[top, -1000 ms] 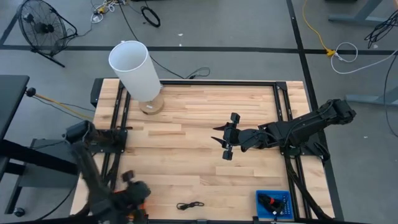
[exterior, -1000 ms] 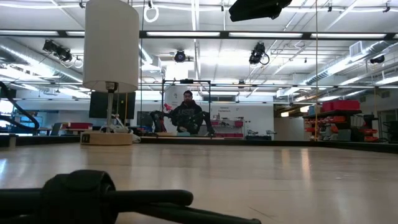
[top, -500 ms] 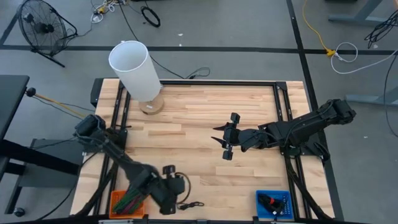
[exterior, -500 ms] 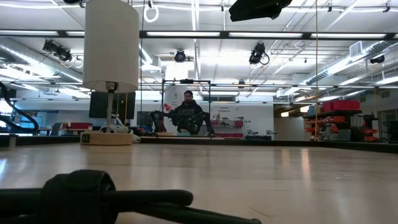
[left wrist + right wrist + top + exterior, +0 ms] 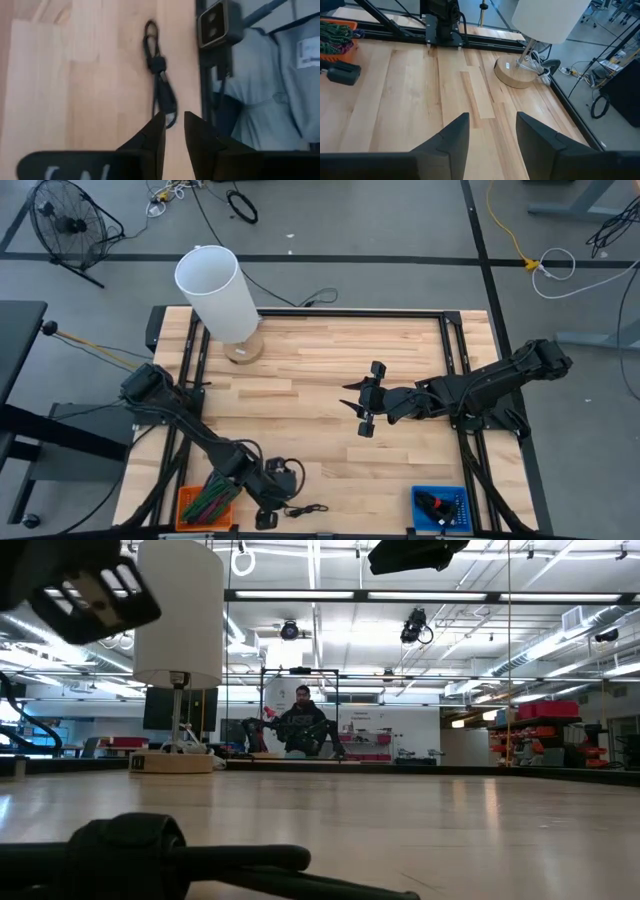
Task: Pick & Place USB Port
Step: Put the black charger cable into the blue bin
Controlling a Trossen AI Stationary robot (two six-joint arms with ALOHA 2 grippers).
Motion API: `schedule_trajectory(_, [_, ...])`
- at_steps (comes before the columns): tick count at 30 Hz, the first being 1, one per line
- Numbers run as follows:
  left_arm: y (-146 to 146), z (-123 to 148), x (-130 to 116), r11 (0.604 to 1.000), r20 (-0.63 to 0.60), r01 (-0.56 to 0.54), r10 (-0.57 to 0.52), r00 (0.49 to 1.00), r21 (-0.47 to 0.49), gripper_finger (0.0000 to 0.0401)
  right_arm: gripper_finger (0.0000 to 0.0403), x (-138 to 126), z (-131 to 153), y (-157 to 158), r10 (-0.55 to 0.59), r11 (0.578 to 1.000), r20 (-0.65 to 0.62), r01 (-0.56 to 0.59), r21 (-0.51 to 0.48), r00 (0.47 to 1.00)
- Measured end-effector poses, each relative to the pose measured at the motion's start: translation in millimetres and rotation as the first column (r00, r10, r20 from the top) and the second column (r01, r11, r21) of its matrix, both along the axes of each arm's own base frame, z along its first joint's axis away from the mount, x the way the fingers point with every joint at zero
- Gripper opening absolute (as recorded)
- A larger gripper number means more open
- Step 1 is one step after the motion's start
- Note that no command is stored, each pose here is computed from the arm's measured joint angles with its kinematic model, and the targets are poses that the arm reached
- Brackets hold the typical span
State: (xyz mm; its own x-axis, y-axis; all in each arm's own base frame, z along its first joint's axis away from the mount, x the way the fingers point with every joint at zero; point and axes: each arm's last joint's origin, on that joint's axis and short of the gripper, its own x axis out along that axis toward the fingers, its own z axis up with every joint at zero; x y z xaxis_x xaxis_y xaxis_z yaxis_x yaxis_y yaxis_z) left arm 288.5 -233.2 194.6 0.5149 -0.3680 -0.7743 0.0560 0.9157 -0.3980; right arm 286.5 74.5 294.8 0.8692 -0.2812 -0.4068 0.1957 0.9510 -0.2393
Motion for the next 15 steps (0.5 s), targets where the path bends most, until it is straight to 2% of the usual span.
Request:
schedule_trajectory(9, [2,-17,2,1.0,0.023,-0.021,0.021,1.0,0.004,0.0131,0.0164,0,0,0,0.0,1.0,0.0,0.0,0.0,1.0])
schedule_trajectory(15, [-3,-45,10,1.0,-0.001,-0.014,0.014,1.0,0.021,0.0172,0.0164,0,0,0,0.0,1.0,0.001,0.0,0.0,1.0])
